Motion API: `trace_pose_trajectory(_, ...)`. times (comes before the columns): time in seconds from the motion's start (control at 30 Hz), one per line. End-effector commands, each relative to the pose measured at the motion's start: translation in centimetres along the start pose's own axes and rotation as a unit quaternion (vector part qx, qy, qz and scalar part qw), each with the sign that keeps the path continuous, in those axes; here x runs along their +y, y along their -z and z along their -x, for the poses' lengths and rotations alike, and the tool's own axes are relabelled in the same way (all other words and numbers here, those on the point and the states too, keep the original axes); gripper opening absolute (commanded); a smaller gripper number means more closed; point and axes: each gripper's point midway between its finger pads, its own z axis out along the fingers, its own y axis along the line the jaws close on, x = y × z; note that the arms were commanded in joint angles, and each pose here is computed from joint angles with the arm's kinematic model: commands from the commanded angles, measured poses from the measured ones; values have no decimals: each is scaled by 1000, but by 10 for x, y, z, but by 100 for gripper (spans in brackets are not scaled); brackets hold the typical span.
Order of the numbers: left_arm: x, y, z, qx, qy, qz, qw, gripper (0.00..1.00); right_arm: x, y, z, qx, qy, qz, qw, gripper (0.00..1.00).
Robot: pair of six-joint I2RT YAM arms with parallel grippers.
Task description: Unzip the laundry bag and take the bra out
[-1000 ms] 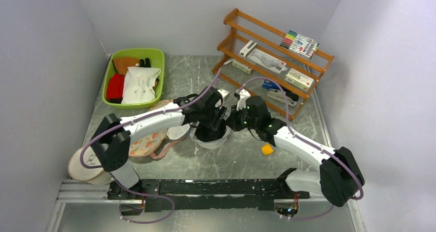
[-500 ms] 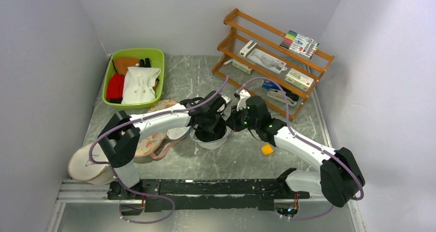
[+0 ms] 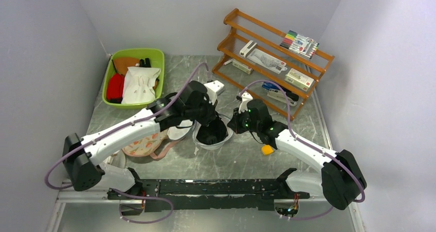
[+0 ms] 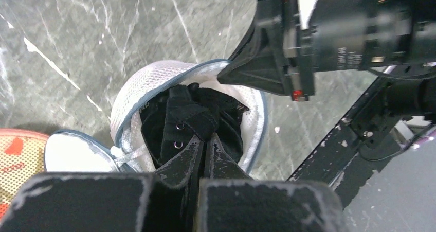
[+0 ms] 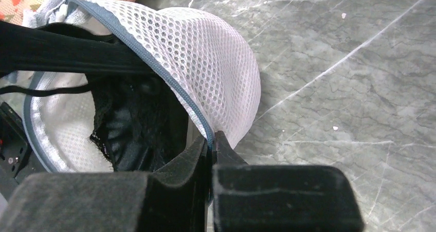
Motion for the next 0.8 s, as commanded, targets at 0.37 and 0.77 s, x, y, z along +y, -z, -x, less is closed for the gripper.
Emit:
trace_pose_trajectory(0.37, -49, 102, 118, -210, -17, -109, 972, 7, -1, 0, 10, -18, 5, -5, 1000, 0)
trace_pose_trajectory(0.77, -52, 158, 158, -294, -18, -109, 949, 7, 0, 1, 7, -18, 3, -1, 1000, 0)
